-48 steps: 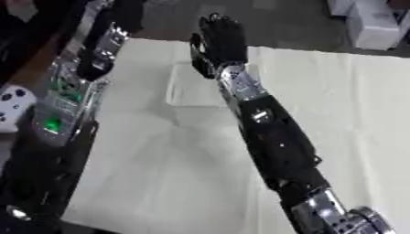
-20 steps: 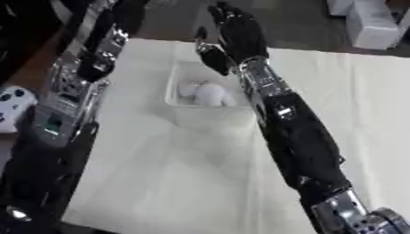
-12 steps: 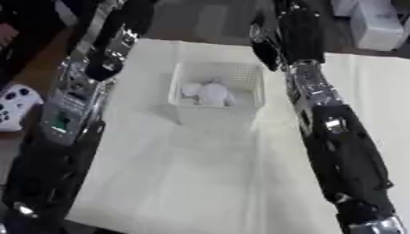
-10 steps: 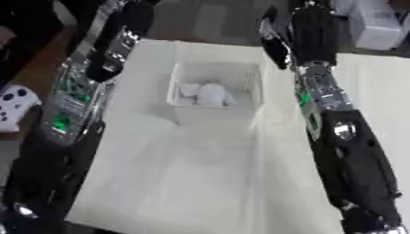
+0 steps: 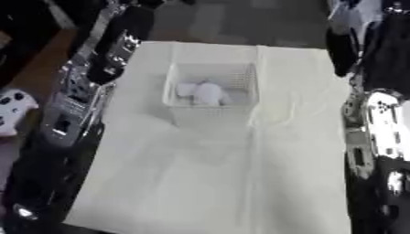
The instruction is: Pick up objects on the table and place them in the box.
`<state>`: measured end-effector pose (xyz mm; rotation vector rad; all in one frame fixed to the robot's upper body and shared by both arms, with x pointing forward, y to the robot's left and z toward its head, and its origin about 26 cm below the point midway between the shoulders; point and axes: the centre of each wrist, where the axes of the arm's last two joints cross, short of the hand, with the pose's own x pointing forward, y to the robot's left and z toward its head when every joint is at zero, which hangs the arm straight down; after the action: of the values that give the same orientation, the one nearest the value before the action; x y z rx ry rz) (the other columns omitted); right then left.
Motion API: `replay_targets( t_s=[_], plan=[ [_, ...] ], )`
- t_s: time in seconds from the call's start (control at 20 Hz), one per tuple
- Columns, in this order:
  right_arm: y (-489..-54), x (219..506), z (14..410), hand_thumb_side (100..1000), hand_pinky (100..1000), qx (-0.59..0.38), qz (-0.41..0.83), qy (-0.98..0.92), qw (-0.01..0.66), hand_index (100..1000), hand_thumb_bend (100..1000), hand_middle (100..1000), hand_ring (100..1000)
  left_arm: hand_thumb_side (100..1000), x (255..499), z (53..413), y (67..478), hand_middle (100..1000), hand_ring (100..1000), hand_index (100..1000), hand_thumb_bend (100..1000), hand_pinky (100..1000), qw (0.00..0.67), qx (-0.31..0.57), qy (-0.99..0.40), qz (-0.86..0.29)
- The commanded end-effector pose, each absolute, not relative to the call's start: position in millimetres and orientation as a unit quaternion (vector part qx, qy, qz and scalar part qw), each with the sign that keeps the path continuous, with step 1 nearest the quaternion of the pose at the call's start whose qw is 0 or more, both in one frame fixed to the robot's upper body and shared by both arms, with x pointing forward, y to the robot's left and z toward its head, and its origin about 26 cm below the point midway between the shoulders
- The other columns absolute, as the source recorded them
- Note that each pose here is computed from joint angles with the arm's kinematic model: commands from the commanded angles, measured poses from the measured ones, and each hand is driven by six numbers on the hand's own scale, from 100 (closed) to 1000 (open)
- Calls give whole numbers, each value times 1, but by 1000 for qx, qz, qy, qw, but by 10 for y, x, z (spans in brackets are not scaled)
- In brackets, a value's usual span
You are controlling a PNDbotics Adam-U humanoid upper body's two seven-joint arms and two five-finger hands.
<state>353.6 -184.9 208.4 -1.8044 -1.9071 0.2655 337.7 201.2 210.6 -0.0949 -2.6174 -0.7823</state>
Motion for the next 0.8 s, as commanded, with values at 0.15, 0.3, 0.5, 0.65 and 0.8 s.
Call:
replay_targets(
  t_s=[0.15, 0.3, 0.5, 0.65, 0.8],
  plan=[
    [-1864, 3400, 2249, 714, 101, -658, 48, -718, 221, 659, 100, 471, 370, 798, 3363, 2197, 2062, 845, 713, 928, 100, 777, 187, -28, -943, -275],
    [-1848, 3387, 2259, 707, 106, -653, 37, -725, 216, 653, 100, 468, 368, 797, 3364, 2204, 2065, 845, 711, 927, 100, 774, 185, -28, -944, -271],
    [-1844, 3386, 2267, 700, 115, -654, 22, -727, 208, 643, 100, 462, 366, 797, 3366, 2200, 2076, 844, 711, 926, 100, 775, 184, -24, -944, -272],
    [-1833, 3373, 2277, 761, 145, -653, 16, -731, 197, 654, 100, 474, 383, 797, 3365, 2199, 2096, 844, 712, 925, 100, 775, 185, -20, -945, -270],
    [-1797, 3315, 2310, 760, 161, -652, 4, -736, 182, 652, 100, 470, 382, 797, 3367, 2191, 2144, 844, 712, 925, 100, 775, 188, -10, -945, -269]
  ],
)
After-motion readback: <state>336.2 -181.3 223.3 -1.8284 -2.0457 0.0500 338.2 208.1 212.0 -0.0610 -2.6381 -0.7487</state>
